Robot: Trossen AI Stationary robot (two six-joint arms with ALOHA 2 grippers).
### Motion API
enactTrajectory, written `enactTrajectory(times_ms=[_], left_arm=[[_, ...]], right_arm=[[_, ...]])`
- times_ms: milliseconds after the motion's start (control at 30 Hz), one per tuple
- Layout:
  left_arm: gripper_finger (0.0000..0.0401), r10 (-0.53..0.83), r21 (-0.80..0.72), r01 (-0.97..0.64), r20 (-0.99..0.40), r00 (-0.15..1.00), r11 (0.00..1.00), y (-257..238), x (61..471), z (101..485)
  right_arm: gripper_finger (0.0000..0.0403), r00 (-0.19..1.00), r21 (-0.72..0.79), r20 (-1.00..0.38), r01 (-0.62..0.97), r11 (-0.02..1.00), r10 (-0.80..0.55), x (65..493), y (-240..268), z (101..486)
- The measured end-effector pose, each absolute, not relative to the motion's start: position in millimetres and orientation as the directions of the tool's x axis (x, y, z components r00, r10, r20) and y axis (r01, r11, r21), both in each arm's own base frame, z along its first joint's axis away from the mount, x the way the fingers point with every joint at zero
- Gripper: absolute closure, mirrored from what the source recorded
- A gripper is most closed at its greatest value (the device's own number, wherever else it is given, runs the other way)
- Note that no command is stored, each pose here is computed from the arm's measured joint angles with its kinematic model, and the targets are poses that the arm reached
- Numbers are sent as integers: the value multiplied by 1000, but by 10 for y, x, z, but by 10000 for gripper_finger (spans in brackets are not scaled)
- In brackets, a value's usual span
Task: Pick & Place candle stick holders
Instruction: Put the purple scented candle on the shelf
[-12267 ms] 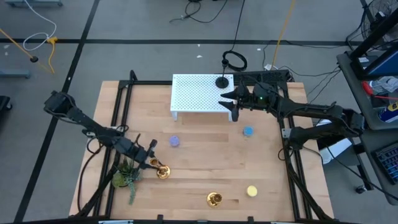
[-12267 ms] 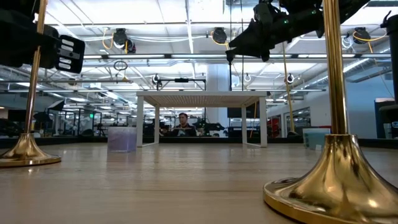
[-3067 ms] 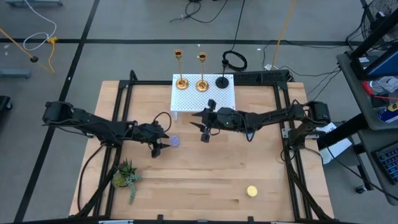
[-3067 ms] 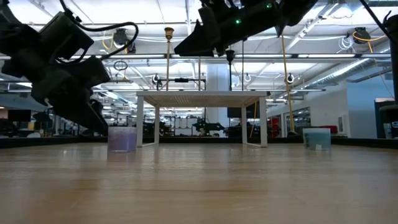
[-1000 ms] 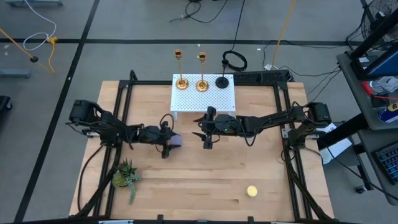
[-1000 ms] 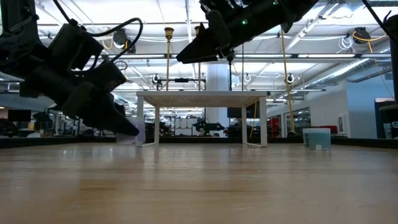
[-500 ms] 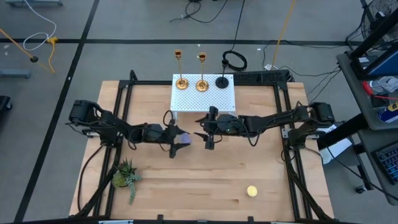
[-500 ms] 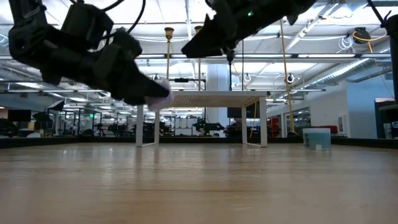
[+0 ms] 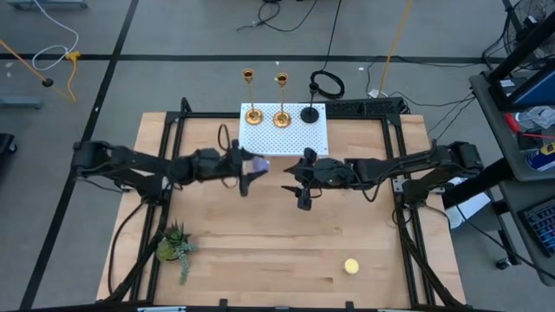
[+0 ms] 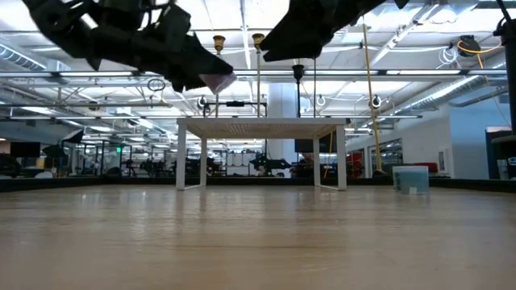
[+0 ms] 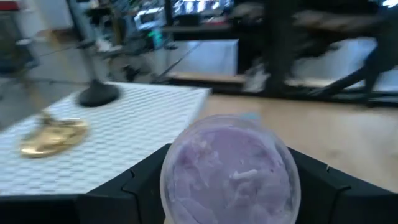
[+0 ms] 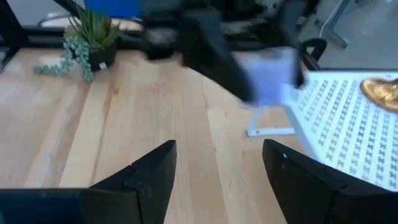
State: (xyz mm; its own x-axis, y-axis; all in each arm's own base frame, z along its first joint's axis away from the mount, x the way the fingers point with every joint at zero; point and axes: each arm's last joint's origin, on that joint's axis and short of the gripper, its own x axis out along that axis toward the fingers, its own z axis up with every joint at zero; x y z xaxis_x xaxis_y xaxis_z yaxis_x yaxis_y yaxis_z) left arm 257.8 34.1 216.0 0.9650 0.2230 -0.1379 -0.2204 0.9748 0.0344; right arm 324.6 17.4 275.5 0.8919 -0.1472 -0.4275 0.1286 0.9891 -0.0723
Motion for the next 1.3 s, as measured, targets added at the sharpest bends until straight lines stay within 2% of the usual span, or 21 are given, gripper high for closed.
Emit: enactTrajectory(times_ms=[200, 367, 500, 667, 767, 933, 1100, 1200, 1300], left_arm=[[145, 343, 76, -335, -273, 899, 939, 695, 2578, 2260], [166, 451, 93, -443, -275, 849, 892, 914, 2523, 2293], [179, 452, 91, -447, -293, 842, 890, 988, 2491, 2277], [184, 335, 108, -317, -329, 883, 942, 936, 2502, 2243], [176, 260, 121, -231, -353, 899, 965, 879, 2513, 2221], [154, 37, 81, -1, -449, 893, 997, 659, 2494, 2156], [147, -136, 27, 175, -518, 845, 984, 312, 2397, 2187], [146, -242, -46, 260, -546, 802, 964, 46, 2341, 2202], [146, -344, -133, 328, -562, 752, 935, -266, 2317, 2186]], right_arm=[[165, 890, -49, -432, 138, 989, -145, 3246, 180, 2749], [165, 889, -30, -434, 147, 989, -145, 3246, 180, 2747], [165, 886, -31, -442, 140, 990, -139, 3241, 184, 2740], [165, 878, -35, -461, 125, 992, -127, 3199, 223, 2590], [165, 906, 1, -408, 126, 992, -115, 3149, 252, 2395], [165, 959, 60, -267, 113, 992, -93, 2985, 285, 2092], [165, 980, 82, -181, 94, 992, -78, 2826, 286, 1919], [165, 983, 107, -181, 25, 994, -6, 2774, 313, 1857], [165, 981, 125, -195, 15, 992, 10, 2748, 352, 1821]])
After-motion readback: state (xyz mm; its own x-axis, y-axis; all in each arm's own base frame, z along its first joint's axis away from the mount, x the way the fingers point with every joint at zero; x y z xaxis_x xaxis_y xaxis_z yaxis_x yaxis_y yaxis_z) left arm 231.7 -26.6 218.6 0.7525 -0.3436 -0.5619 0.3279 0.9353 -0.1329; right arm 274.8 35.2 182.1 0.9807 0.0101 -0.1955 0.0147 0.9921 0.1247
